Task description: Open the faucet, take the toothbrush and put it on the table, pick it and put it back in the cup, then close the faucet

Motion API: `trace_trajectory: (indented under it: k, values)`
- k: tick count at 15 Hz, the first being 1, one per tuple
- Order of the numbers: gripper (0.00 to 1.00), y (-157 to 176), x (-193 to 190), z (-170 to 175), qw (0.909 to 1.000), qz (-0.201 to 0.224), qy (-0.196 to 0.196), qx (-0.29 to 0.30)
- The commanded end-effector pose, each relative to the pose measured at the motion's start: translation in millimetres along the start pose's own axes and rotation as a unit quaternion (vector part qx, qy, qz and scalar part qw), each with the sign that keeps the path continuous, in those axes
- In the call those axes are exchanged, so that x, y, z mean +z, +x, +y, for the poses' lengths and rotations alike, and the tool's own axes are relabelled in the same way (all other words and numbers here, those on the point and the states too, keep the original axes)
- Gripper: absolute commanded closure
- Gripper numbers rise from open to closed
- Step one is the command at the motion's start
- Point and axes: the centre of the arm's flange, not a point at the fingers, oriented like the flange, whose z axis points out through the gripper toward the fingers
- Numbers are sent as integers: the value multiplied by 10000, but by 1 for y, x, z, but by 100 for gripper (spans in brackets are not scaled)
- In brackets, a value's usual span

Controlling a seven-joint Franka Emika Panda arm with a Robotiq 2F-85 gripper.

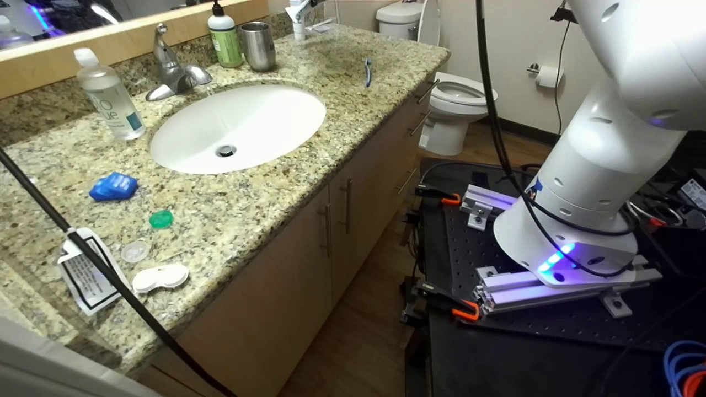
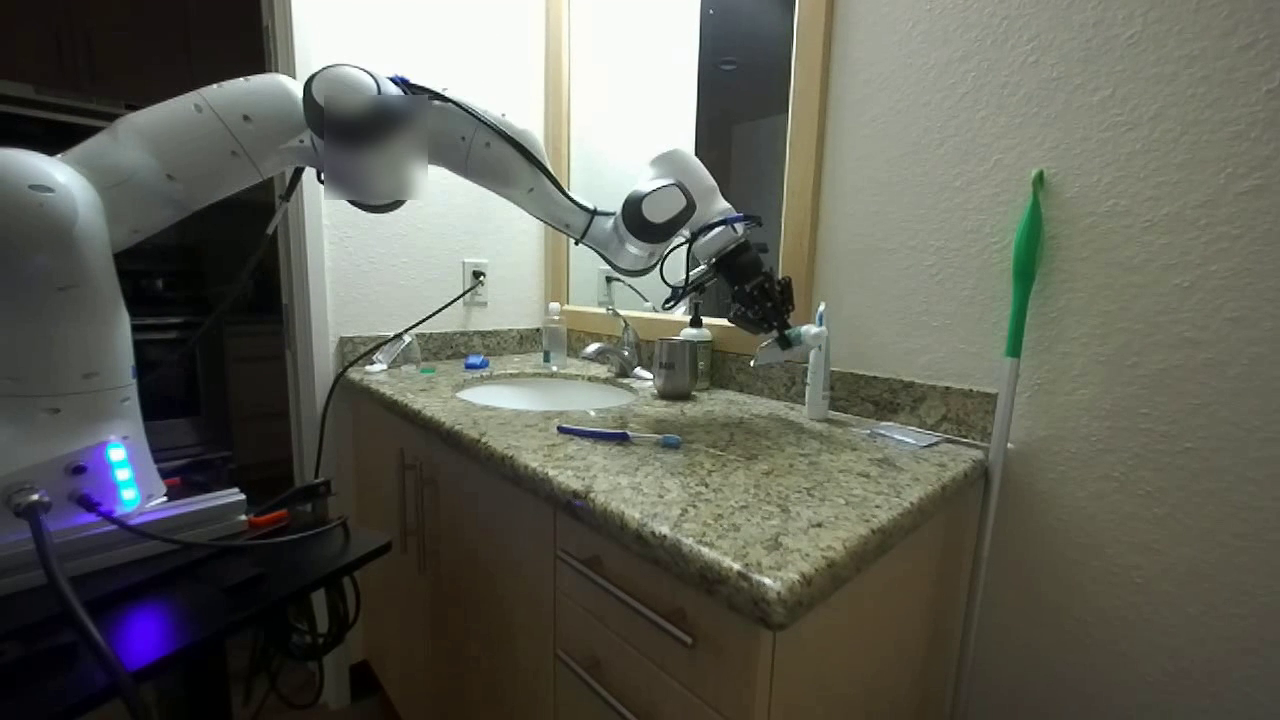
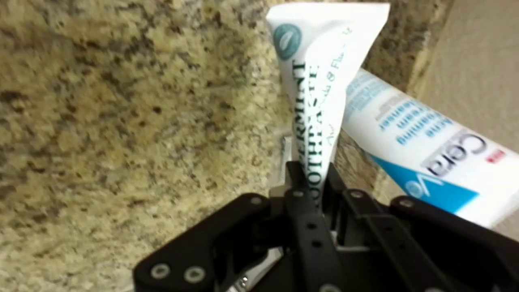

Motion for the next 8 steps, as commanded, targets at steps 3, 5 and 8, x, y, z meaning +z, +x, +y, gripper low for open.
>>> trace_trajectory:
  k: [3,5,8]
  values:
    - [96,28,-92,44,9867,555,710,-1356]
    - [96,31,-107,50,9765,483,882,-1904]
    - [96,29,-127,63,9594,130,1311,-2495]
